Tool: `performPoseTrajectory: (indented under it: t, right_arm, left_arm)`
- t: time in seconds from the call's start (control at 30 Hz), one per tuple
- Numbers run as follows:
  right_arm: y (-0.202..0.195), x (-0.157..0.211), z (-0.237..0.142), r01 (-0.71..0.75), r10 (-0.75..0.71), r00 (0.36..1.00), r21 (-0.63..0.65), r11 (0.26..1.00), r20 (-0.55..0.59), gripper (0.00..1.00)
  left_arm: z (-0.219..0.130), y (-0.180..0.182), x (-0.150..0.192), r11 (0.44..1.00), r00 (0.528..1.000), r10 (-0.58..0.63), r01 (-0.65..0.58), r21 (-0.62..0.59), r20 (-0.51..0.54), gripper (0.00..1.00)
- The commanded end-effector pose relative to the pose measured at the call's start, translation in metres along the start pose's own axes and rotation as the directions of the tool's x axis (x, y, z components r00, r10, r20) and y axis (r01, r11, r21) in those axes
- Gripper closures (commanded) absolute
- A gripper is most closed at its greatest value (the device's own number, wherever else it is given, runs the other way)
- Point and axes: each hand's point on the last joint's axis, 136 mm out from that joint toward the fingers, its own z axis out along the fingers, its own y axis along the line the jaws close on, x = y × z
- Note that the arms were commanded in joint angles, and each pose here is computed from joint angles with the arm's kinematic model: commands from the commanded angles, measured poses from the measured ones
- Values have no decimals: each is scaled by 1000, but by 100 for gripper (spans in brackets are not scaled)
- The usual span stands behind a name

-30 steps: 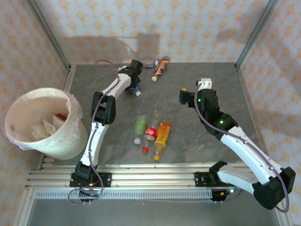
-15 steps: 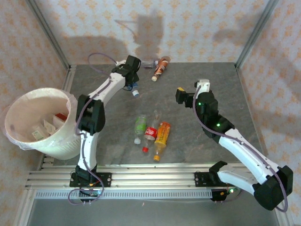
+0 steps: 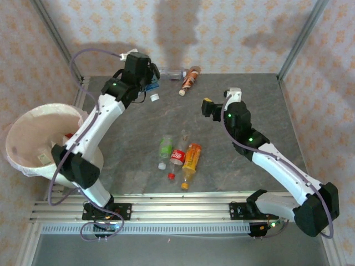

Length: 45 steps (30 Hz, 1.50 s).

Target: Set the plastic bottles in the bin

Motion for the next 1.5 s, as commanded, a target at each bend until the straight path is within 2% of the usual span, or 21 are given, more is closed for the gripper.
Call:
performPoseTrajectory:
  t: [0.0, 0.13, 0.27, 0.47, 0.57, 0.7, 0.73, 0.97, 1.0, 1.07, 1.23, 1.47]
  right_arm:
    - [7, -22, 1, -15, 16, 999, -20, 1000, 35, 1]
    - [6, -22, 5, -19, 19, 999, -7, 1000, 33, 1]
    - [5, -16, 10, -24, 24, 999, 6, 1000, 22, 1]
    - [7, -16, 17, -44, 44, 999, 8, 999, 15, 1]
    - [5, -16, 18, -50, 49, 999, 15, 999, 20, 1]
    - [4, -12, 20, -46, 45, 999, 22, 999, 11, 1]
    - [5, -12, 21, -44, 44, 999, 21, 999, 9, 1]
    - [10, -13, 27, -59, 59, 998, 10, 998, 6, 1]
    - [11, -14, 29, -56, 56, 998, 6, 998, 4, 1]
    - [13, -14, 31, -51, 51, 999, 0, 999, -4, 1]
    - [16, -11, 35, -61, 60, 998, -9, 998, -19, 1]
    - [12, -5, 34, -52, 52, 998, 6, 999, -35, 1]
  left_arm:
    - [-52, -4, -21, 997, 998, 54, -57, 55, 45, 52]
    - [-105, 23, -46, 992, 986, 126, -123, -41, 113, 52]
    - [-149, 58, -65, 977, 972, 165, -137, -162, 170, 51]
    - [-206, 131, -84, 893, 946, 230, -112, -436, 229, 51]
    - [-234, 163, -94, 806, 926, 291, -101, -583, 241, 51]
    - [-271, 197, -112, 596, 882, 407, -62, -800, 235, 51]
    - [-273, 205, -113, 565, 883, 410, -50, -824, 227, 51]
    - [-267, 276, -93, 478, 942, 274, 41, -877, 193, 51]
    - [-266, 286, -90, 476, 950, 242, 61, -877, 197, 51]
    - [-261, 301, -83, 507, 963, 168, 100, -856, 211, 51]
    - [-229, 316, -64, 633, 983, 26, 124, -764, 182, 50]
    - [-207, 331, -34, 671, 991, -93, 137, -729, 101, 48]
